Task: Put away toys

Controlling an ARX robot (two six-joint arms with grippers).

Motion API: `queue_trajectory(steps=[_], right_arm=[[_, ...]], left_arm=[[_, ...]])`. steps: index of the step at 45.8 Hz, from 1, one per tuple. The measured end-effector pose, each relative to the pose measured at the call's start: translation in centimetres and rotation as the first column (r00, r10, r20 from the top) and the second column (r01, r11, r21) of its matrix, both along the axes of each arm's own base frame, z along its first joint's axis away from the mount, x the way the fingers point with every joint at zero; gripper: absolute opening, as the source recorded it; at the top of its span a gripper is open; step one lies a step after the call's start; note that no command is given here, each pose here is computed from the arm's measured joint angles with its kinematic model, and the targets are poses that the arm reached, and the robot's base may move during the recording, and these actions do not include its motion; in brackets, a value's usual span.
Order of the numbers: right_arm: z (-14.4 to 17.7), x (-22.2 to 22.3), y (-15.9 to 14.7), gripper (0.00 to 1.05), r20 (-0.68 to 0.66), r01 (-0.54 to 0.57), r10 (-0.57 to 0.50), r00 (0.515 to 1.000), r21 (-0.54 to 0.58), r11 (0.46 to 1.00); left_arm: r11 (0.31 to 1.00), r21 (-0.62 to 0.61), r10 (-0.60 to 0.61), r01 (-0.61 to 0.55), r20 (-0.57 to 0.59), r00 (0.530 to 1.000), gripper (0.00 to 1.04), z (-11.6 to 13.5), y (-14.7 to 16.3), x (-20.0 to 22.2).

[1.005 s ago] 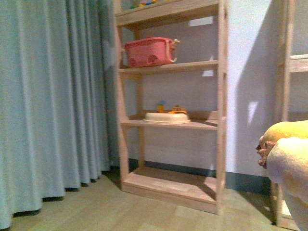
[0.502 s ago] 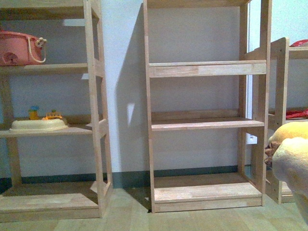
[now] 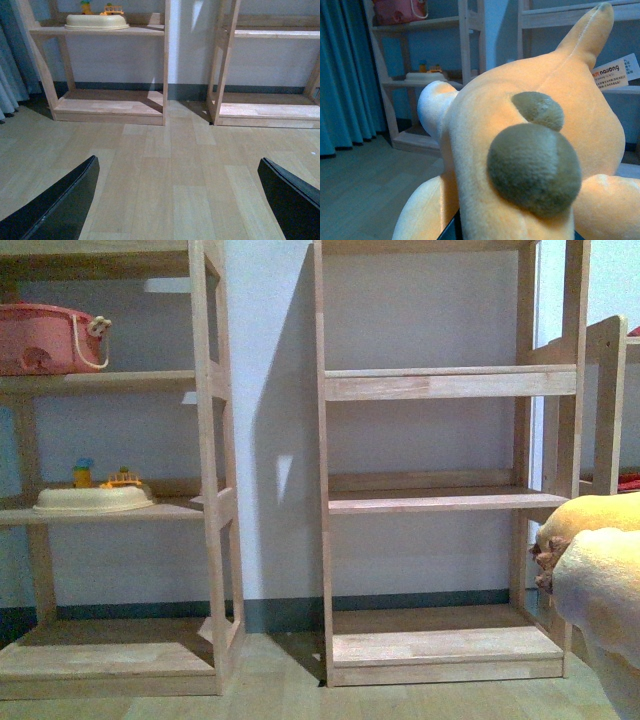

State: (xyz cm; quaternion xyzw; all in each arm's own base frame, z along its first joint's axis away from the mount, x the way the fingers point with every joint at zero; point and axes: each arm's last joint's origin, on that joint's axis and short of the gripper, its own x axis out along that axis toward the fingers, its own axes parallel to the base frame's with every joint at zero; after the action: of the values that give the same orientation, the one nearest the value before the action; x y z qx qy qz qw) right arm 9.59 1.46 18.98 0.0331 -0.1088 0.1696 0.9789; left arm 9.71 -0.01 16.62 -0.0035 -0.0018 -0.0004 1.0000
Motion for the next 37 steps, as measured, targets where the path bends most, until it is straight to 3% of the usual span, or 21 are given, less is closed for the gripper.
queue_trajectory(steps=[37], right_arm=[[0.0,0.0,0.0,0.08,0.0,0.0,0.0,1.0,0.0,1.0]], left_arm=[[1.0,0.0,-0.002,0.002,0.0,1.0,0.99,0.0,0.0,0.0]])
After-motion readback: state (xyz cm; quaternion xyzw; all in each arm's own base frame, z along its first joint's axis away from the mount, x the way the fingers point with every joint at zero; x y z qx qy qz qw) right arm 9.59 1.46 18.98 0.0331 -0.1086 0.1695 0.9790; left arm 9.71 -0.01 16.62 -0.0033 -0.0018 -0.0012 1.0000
